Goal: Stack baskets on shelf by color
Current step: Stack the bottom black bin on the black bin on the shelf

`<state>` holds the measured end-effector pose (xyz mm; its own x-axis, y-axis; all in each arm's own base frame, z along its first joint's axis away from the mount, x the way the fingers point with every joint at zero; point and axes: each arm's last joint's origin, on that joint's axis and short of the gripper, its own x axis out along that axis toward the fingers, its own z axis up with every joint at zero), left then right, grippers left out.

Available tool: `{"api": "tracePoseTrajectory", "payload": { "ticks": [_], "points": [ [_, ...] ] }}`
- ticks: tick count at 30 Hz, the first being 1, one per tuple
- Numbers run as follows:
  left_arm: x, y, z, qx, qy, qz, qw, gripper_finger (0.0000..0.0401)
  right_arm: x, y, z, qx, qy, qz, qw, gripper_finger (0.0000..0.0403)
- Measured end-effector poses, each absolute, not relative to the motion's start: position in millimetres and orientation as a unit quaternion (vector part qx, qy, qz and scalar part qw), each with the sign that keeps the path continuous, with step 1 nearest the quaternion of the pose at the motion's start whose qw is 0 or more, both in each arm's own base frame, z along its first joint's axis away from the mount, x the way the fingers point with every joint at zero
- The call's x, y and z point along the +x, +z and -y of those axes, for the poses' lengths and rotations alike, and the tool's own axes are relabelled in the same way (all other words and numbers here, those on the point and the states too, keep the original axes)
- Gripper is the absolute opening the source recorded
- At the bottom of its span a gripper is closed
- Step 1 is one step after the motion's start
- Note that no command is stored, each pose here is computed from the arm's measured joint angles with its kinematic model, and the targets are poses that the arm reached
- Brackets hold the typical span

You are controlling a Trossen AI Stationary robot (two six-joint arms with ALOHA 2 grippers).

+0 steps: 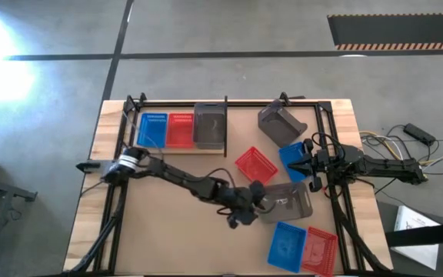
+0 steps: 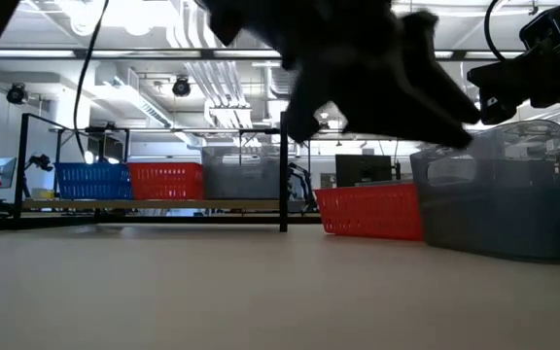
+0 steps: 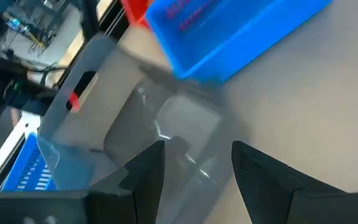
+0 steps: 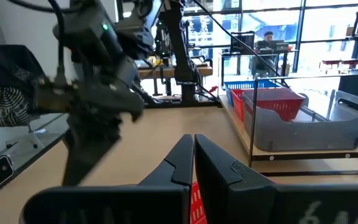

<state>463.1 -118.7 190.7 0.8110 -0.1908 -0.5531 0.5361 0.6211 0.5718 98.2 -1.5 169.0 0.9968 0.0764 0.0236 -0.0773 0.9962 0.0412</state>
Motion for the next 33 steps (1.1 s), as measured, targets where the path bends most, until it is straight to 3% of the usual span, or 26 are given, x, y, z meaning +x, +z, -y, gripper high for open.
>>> {"api": "tracePoseTrajectory", "payload": {
  "ticks": [9,12,19,25,33],
  "points": [
    [472,171,101,0.374,-0.218,-0.257,0.864,0.0161,98,169,1,0.021,0.038,0.011,0.999,0.0009],
    [469,169,101,0.369,-0.224,-0.274,0.859,0.0128,98,169,1,0.021,0.039,0.011,0.999,0.0009],
    [461,177,113,0.371,-0.239,-0.282,0.852,0.0010,98,169,1,0.021,0.039,0.011,0.999,0.0009],
    [447,202,131,0.379,-0.240,-0.269,0.853,0.0002,98,169,1,0.021,0.038,0.011,0.999,0.0009],
    [408,266,151,0.401,-0.140,-0.255,0.869,0.0000,98,169,1,0.021,0.038,0.011,0.999,0.0009]
  ]
}}
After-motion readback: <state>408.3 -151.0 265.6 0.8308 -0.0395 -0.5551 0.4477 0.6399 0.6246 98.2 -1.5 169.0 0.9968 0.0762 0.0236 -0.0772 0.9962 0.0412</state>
